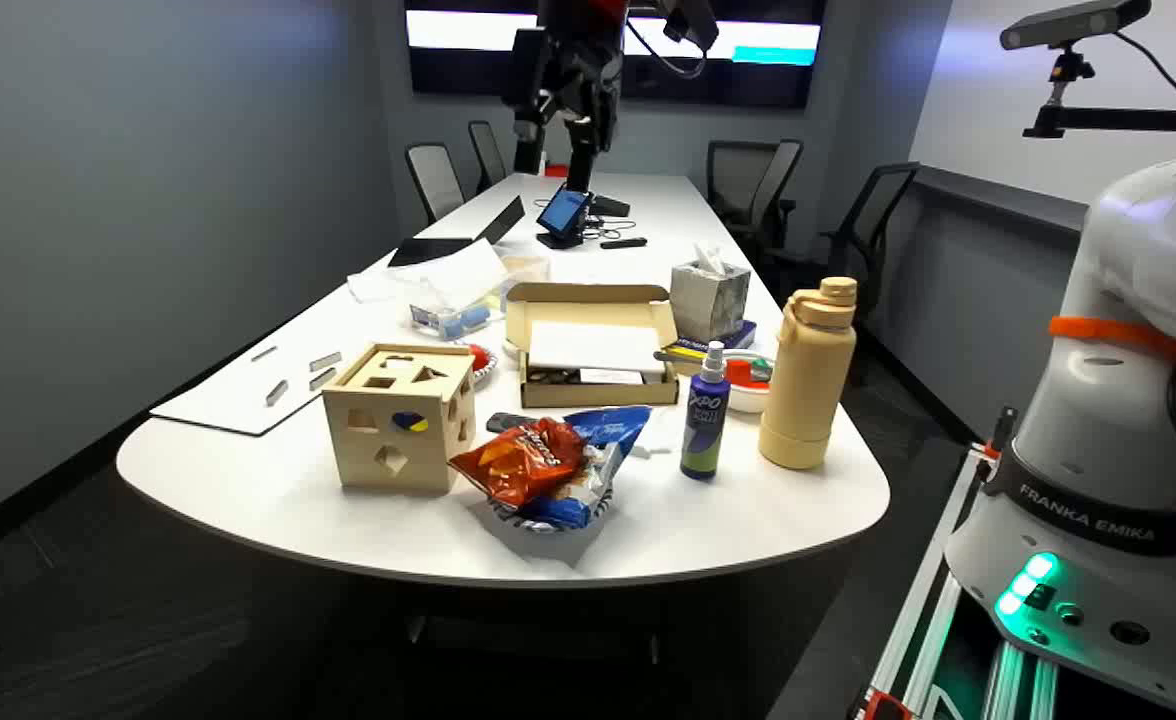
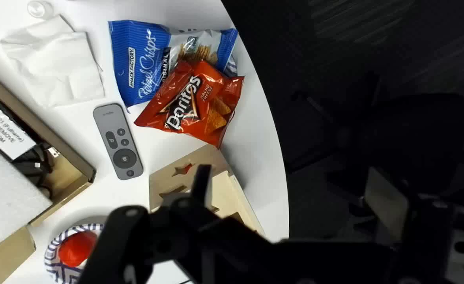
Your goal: Put one orange block in the wooden toy box.
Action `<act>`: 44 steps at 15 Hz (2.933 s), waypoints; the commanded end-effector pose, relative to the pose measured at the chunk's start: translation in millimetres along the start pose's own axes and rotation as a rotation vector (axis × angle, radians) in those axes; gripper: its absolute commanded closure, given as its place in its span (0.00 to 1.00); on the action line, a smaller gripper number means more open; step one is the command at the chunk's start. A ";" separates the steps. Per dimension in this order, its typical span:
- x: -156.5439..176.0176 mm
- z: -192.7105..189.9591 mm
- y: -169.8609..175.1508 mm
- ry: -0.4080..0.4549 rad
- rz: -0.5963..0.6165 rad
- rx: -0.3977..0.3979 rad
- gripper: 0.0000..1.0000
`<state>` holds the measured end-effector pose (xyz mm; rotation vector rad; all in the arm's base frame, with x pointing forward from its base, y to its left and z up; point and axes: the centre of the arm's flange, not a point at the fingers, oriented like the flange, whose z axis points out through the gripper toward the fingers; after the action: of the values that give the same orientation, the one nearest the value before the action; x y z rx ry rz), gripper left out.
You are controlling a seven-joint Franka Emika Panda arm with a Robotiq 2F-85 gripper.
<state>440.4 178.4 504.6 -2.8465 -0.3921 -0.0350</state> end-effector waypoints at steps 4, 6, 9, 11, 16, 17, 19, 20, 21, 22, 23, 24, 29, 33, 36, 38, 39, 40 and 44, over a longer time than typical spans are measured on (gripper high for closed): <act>2.4 -14.5 32.1 0.031 0.105 -0.002 0.00; 3.9 -24.6 66.7 0.052 0.202 -0.012 0.00; 5.7 -39.4 138.3 0.080 0.381 -0.018 0.00; 0.6 -40.8 187.1 0.085 0.494 -0.021 0.00; -16.4 2.3 270.8 0.011 0.748 -0.096 0.00; -17.0 19.2 281.9 -0.014 0.781 -0.118 0.00; -17.2 51.1 297.4 -0.074 0.838 -0.143 0.00; -18.7 65.5 302.3 -0.098 0.866 -0.154 0.00; -20.1 80.0 307.7 -0.118 0.901 -0.172 0.00; -21.8 92.5 311.6 -0.134 0.925 -0.180 0.00; -24.8 105.4 319.5 -0.151 0.958 -0.189 0.00; -27.1 115.2 324.9 -0.161 0.985 -0.186 0.00; -52.4 142.1 360.6 -0.180 1.068 -0.153 0.00; -78.0 151.7 385.3 -0.186 1.103 -0.162 0.00; -86.3 157.3 396.4 -0.188 1.102 -0.164 0.00; -86.0 162.6 399.8 -0.203 1.086 -0.168 0.00; -84.6 165.3 400.2 -0.208 1.073 -0.166 0.00; -84.6 168.0 400.4 -0.215 1.058 -0.164 0.00; -90.1 177.9 403.1 -0.246 1.017 -0.161 0.00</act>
<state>462.9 -168.9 230.1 -2.8372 1.1135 0.4882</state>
